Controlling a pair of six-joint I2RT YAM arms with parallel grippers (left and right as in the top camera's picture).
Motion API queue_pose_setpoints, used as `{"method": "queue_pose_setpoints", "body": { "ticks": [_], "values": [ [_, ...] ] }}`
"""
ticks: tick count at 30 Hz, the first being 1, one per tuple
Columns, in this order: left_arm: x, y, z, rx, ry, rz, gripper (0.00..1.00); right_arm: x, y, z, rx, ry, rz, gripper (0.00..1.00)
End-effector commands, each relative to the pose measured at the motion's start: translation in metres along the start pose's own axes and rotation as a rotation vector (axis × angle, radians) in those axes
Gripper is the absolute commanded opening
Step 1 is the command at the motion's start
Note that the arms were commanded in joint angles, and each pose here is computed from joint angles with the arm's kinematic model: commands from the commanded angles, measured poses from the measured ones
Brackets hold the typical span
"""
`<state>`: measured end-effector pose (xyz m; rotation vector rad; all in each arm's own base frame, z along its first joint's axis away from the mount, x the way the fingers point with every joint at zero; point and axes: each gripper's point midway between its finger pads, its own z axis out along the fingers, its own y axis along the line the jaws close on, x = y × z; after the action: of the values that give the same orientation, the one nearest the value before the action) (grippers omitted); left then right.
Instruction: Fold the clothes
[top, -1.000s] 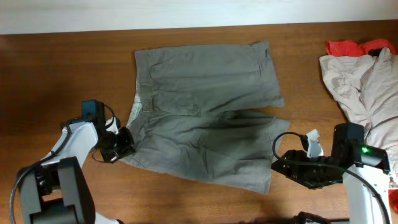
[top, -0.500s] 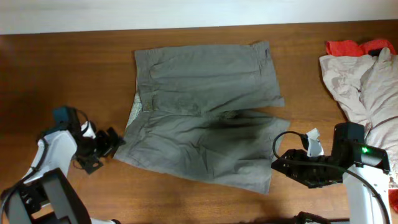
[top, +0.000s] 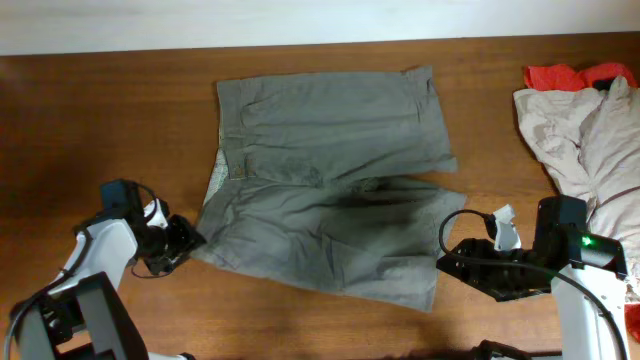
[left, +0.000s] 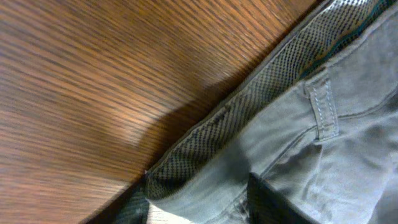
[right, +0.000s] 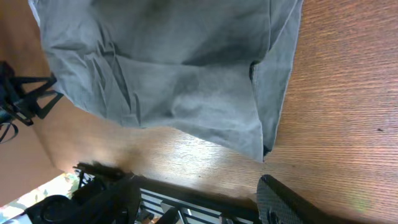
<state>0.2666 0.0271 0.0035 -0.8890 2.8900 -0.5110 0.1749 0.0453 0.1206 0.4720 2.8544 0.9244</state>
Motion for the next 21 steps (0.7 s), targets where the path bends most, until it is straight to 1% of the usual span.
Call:
{"method": "queue_pose_setpoints", "body": {
  "ticks": [1,2,3,4,9,14,18,21],
  "values": [
    [0.008,-0.013,0.004,0.051,0.025,0.027,0.25,0.001,0.003,0.000,-0.016,-0.002,-0.017,0.65],
    [0.008,-0.015,0.004,0.062,0.027,0.029,0.11,0.001,0.002,0.000,-0.016,-0.002,-0.016,0.65],
    [0.007,-0.017,0.003,0.073,0.027,0.029,0.02,0.001,0.002,0.000,-0.016,-0.002,-0.016,0.65],
    [0.007,-0.020,0.002,0.083,0.026,0.031,0.00,0.001,0.002,0.000,-0.016,-0.001,-0.016,0.65],
    [0.001,-0.033,-0.020,0.111,0.003,0.063,0.00,0.002,0.002,0.000,-0.015,0.002,-0.014,0.64],
    [-0.011,-0.052,-0.063,0.137,-0.092,0.135,0.01,0.002,0.001,0.000,-0.008,0.003,0.013,0.64],
    [-0.015,-0.064,-0.093,0.164,-0.194,0.177,0.00,-0.005,-0.005,0.001,0.021,-0.019,0.082,0.64],
    [-0.011,-0.068,-0.106,0.173,-0.228,0.191,0.00,-0.012,-0.011,0.004,0.043,-0.024,0.148,0.65]
  ]
}}
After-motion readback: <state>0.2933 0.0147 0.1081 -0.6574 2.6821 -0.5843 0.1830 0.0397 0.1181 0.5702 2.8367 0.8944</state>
